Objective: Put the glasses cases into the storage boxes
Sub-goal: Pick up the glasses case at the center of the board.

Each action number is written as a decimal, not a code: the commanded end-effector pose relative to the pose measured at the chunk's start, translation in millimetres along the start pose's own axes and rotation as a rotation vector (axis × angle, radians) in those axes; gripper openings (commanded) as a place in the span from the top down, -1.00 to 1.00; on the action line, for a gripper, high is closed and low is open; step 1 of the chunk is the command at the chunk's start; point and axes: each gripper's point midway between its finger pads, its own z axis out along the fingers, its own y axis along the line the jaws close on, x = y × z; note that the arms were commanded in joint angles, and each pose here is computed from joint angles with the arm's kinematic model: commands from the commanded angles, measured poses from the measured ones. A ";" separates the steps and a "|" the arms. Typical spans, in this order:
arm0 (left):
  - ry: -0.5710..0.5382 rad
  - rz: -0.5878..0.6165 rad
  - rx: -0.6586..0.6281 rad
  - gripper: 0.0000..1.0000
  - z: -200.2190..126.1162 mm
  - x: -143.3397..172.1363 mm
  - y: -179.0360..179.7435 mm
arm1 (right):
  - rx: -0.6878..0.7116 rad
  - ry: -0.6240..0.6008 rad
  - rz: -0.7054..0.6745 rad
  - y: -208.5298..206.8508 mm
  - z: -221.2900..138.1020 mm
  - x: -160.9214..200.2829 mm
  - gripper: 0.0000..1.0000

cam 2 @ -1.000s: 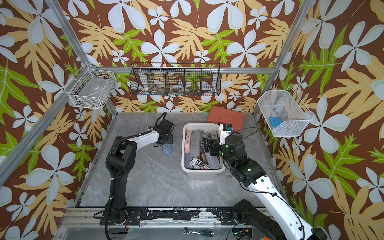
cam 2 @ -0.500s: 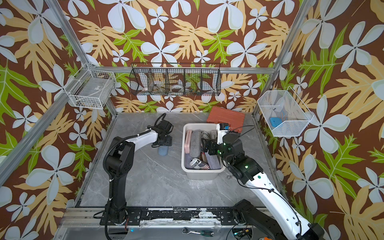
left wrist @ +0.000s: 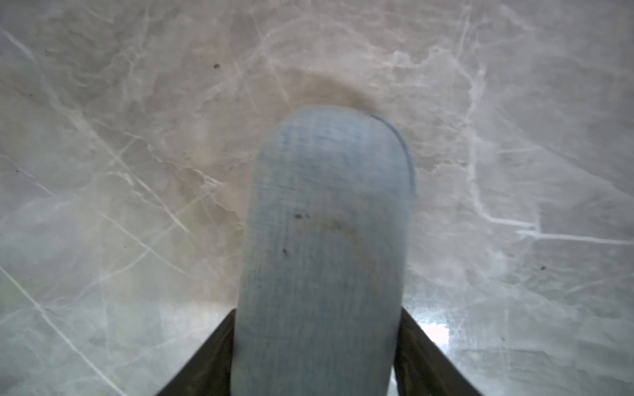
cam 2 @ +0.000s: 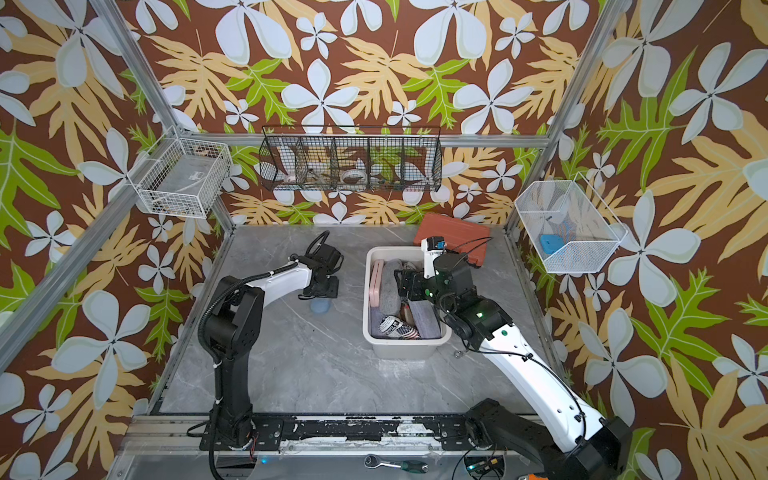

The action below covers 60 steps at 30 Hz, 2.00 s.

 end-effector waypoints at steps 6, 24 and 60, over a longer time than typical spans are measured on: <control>-0.008 -0.015 0.143 -0.17 -24.4 -2.0 -21.5 | -0.021 -0.018 0.013 6.9 0.3 -10.7 -0.64; -0.548 0.047 0.748 -0.10 -241.2 -30.1 -84.0 | -0.208 -0.017 0.060 58.6 27.6 -31.1 -0.41; -0.724 0.121 1.070 -1.00 -324.9 -1.5 -97.7 | -0.211 -0.019 0.025 97.7 63.7 -58.0 0.54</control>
